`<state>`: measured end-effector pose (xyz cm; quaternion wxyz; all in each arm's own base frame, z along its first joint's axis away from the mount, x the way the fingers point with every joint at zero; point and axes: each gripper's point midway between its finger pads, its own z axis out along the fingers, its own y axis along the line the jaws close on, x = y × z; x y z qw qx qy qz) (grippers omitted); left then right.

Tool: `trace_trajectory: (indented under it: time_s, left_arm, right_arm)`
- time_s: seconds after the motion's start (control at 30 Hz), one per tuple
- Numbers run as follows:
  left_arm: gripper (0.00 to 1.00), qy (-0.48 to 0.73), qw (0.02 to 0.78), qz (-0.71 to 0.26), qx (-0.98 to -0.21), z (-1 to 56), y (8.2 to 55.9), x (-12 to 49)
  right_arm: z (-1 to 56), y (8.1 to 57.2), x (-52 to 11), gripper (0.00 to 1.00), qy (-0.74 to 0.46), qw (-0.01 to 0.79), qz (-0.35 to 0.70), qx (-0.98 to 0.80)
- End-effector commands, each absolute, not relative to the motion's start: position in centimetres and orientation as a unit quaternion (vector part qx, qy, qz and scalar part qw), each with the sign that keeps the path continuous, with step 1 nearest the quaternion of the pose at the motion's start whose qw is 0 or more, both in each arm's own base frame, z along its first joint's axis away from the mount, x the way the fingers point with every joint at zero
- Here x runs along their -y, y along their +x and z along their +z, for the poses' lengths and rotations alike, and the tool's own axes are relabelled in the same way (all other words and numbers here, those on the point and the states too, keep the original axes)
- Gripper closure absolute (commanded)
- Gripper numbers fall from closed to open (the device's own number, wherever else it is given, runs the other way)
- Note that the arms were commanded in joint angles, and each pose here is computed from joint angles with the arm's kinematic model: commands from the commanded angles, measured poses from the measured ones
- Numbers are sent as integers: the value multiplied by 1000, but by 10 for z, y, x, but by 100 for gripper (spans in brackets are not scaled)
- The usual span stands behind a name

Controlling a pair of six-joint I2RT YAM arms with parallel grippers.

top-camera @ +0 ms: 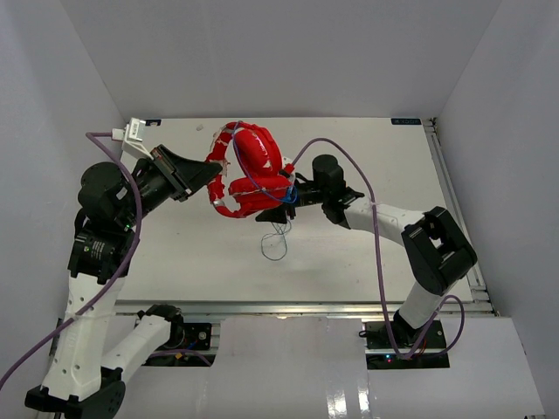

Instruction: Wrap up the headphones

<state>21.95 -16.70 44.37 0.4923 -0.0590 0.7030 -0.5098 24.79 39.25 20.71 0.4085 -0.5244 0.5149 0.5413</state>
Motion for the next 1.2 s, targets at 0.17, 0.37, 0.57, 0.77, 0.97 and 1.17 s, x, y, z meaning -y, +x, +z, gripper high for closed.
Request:
trace_trajectory:
  time_s: [0.17, 0.37, 0.57, 0.77, 0.97, 1.17]
  left_arm:
    - [100, -92, 536, -528, -652, 490, 221, 157]
    - [100, -130, 556, -513, -641, 495, 232, 145]
    - [100, -203, 592, -467, -625, 485, 258, 120]
    - [100, -259, 621, -406, -619, 459, 283, 95]
    - [100, -280, 630, -366, -625, 443, 303, 85]
    - [100, -283, 639, -323, -639, 430, 319, 78]
  right_arm:
    - [239, 239, -396, 77, -528, 423, 563, -475]
    - [252, 229, -386, 92, -531, 419, 555, -484]
    - [257, 220, -360, 92, -579, 429, 478, -502]
    - [245, 214, -315, 92, -664, 416, 348, -514]
    - [267, 232, -291, 92, -743, 415, 194, -487]
    - [319, 214, -312, 92, -789, 450, 41, -416]
